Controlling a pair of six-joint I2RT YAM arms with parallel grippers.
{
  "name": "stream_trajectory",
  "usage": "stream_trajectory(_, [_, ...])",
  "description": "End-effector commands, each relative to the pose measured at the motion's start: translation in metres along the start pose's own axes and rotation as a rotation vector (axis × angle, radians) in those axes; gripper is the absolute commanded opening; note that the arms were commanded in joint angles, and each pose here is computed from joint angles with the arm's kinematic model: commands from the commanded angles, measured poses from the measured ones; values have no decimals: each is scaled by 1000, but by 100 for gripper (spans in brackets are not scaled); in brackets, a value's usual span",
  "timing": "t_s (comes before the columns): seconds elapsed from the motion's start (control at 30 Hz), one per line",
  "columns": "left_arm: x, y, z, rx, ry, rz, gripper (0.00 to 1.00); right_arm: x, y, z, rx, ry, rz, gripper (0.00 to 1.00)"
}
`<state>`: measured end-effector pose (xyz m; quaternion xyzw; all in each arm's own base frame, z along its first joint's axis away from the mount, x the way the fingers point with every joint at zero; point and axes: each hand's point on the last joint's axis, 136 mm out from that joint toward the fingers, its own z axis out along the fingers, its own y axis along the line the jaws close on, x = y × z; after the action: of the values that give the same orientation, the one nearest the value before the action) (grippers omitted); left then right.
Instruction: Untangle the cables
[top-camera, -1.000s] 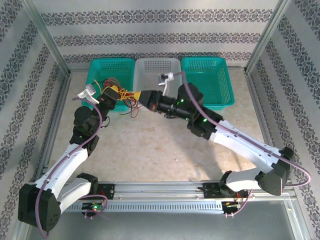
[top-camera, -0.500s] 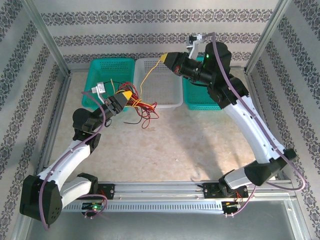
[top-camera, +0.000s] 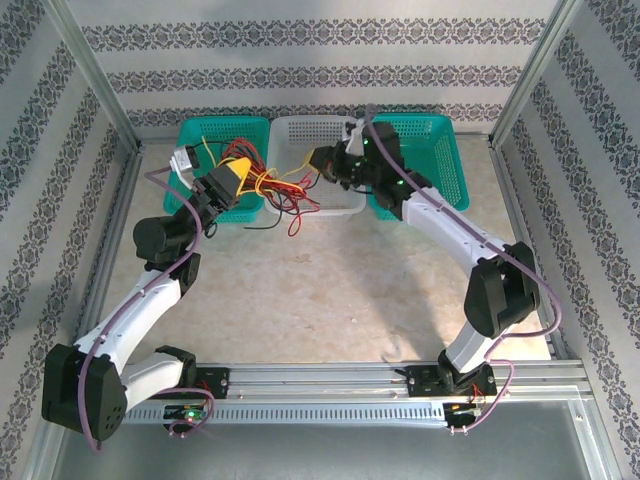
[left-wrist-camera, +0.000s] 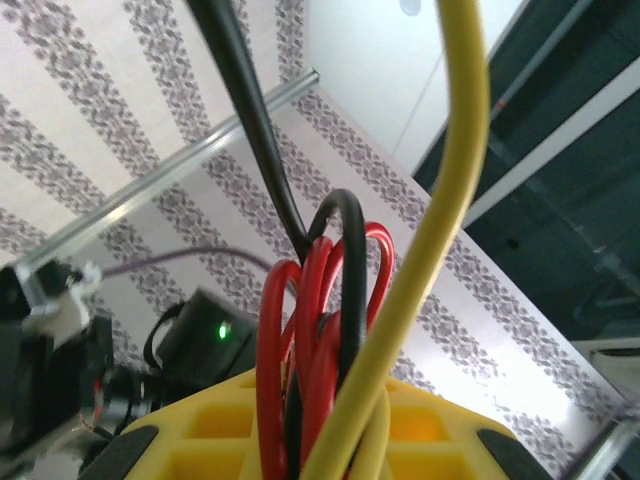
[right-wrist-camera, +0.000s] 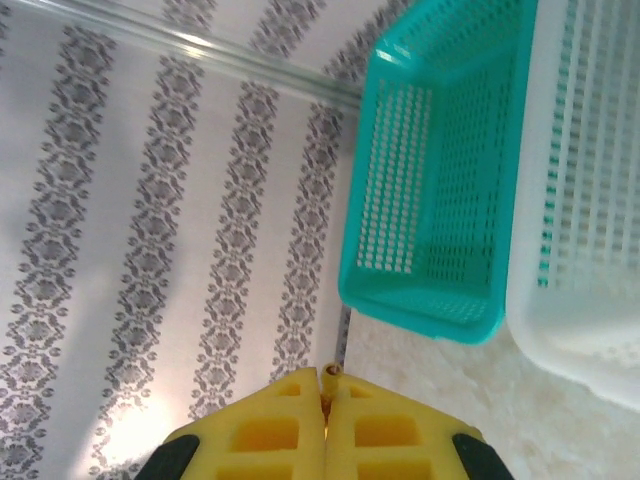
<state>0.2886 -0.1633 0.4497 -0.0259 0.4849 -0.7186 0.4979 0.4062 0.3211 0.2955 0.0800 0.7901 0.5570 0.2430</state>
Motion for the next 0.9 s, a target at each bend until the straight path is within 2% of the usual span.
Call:
stream_trajectory(0.0, [-26,-44,8,76,-106,178,0,14,18,2,-99,-39,-21,0])
stream_trajectory(0.17, [-62,-15,-2,-132,-304,310,0,70,14,5,-133,18,-19,0])
stream_trajectory(0.27, [-72,-2,-4,-184,-353,343,0,94,14,-2,-126,29,-32,0])
stream_trajectory(0.63, [-59,50,-5,-303,-284,361,0,141,69,-41,-169,53,-164,0])
stream_trajectory(0.87, [-46,66,-8,-342,-222,352,0,147,114,-55,-199,80,-296,0])
